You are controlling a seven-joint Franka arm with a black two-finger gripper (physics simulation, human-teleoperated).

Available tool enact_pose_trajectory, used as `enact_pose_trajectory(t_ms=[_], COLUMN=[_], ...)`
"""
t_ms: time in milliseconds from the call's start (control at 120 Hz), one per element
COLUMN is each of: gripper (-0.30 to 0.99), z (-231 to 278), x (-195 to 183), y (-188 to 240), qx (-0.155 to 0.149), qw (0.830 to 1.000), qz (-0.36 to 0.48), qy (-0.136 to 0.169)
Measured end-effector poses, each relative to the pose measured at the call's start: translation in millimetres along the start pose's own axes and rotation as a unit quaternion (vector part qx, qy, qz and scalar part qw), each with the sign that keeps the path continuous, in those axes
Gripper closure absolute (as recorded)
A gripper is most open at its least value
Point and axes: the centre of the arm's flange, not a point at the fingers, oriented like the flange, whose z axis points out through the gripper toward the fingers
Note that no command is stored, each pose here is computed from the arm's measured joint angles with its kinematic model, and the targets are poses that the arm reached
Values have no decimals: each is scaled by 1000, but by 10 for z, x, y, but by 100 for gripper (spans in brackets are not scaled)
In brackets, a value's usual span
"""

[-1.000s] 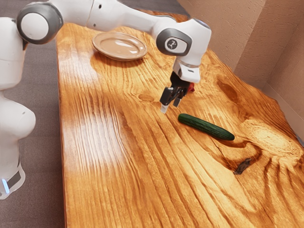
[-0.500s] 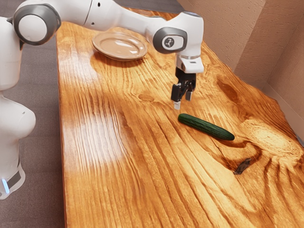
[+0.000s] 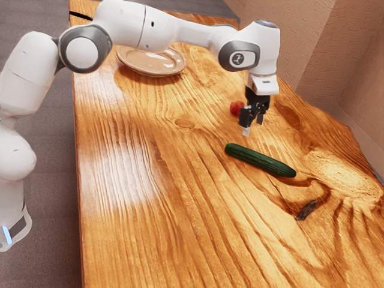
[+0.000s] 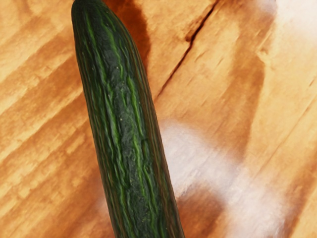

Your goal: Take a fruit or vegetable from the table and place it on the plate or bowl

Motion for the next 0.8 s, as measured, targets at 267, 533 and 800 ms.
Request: enact_pose_trajectory(t_ms=[267, 533, 800], gripper=[0, 0, 0], z=[724, 892, 1089], x=[220, 288, 253], y=[-70, -221, -370], qx=[-43, -46, -45], qw=[999, 999, 999], qz=[10, 3, -10], qy=[-10, 4, 7])
